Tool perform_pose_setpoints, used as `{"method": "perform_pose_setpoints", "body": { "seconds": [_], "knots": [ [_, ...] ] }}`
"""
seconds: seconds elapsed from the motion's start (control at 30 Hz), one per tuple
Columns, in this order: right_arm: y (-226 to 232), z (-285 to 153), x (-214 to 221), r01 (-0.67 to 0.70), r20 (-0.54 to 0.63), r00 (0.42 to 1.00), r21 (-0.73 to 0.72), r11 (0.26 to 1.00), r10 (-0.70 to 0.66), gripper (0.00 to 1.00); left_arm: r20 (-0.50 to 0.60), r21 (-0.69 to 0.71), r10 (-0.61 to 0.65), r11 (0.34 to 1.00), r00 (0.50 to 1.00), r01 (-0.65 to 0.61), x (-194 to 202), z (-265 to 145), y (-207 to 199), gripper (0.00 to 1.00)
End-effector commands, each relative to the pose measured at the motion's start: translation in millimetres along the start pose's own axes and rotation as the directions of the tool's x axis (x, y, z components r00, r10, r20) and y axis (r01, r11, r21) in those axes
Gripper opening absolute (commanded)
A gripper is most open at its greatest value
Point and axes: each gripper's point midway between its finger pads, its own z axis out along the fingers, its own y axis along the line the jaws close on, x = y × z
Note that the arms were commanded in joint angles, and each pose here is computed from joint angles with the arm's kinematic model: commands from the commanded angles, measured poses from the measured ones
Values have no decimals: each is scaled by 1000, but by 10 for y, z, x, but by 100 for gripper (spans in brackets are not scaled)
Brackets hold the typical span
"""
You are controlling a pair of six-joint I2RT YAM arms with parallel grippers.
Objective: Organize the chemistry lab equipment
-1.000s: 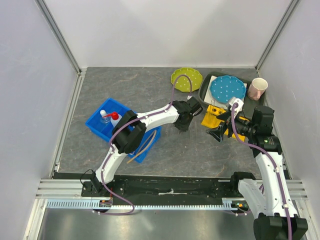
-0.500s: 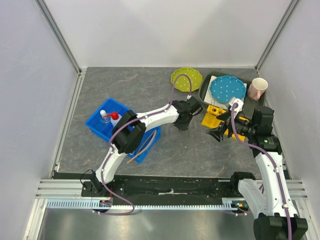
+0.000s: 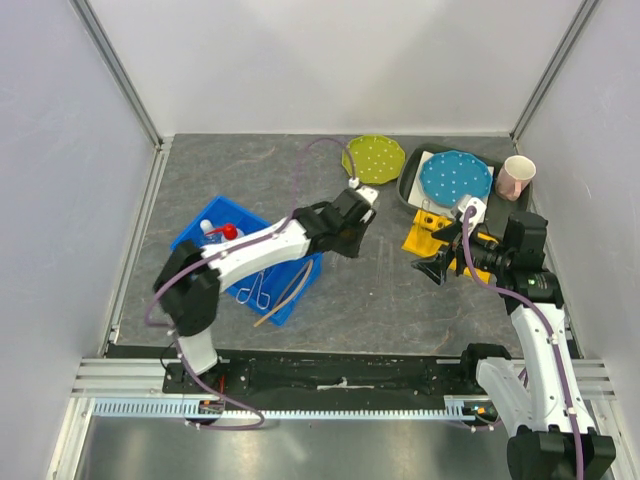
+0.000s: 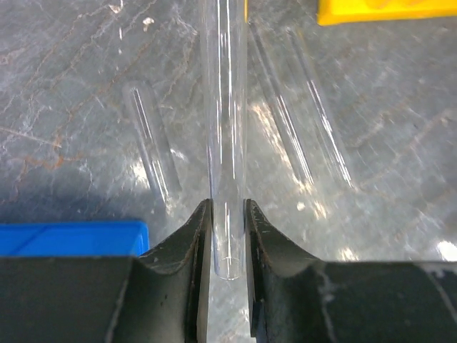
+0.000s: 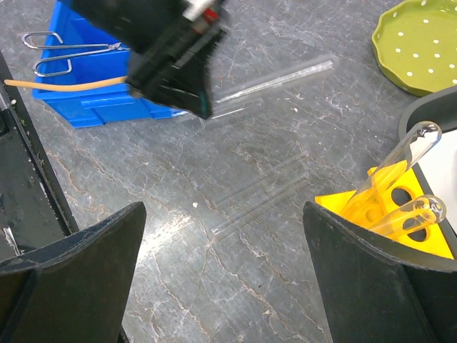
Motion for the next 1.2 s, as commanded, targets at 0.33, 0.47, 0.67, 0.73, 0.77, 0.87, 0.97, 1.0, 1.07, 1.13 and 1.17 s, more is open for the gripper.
{"method": "perform_pose_setpoints", "body": {
  "seconds": [0.33,0.47,0.67,0.73,0.77,0.87,0.97,1.0,1.07,1.13,1.17],
  "knots": [
    [236,-48,-110,-166,-180,975,-216,962,128,98,478,440,-59,880,876,-181,355,-1250,-552,14],
    [411,56,-11,-292,-311,930,-305,907,195,96,497,493,-75,844,865,-210,583,-1293,-710,14],
    [533,284,-84,-319,-350,915,-317,893,202,96,517,518,-89,824,851,-229,645,-1343,-918,14],
    [546,348,-83,-342,-360,905,-307,888,224,96,531,523,-101,821,842,-231,623,-1370,-949,14],
    [537,371,-49,-361,-376,895,-300,883,239,96,531,528,-97,815,842,-239,653,-1374,-979,14],
    [564,413,16,-411,-411,870,-298,862,273,96,533,519,-95,822,841,-236,666,-1349,-994,14],
    [587,440,6,-434,-419,861,-306,848,289,94,525,517,-85,822,847,-237,696,-1308,-1025,14],
    [611,447,-37,-433,-414,864,-320,842,287,94,522,516,-83,823,849,-237,706,-1294,-1028,14],
    [619,455,-83,-443,-410,863,-329,834,296,93,520,513,-79,825,850,-237,709,-1274,-1034,14],
    [635,467,-164,-438,-397,869,-343,831,295,92,514,510,-75,828,854,-234,715,-1244,-1039,14],
    [635,474,-183,-439,-394,870,-344,830,296,91,515,512,-76,826,854,-235,708,-1246,-1047,14]
  ]
}}
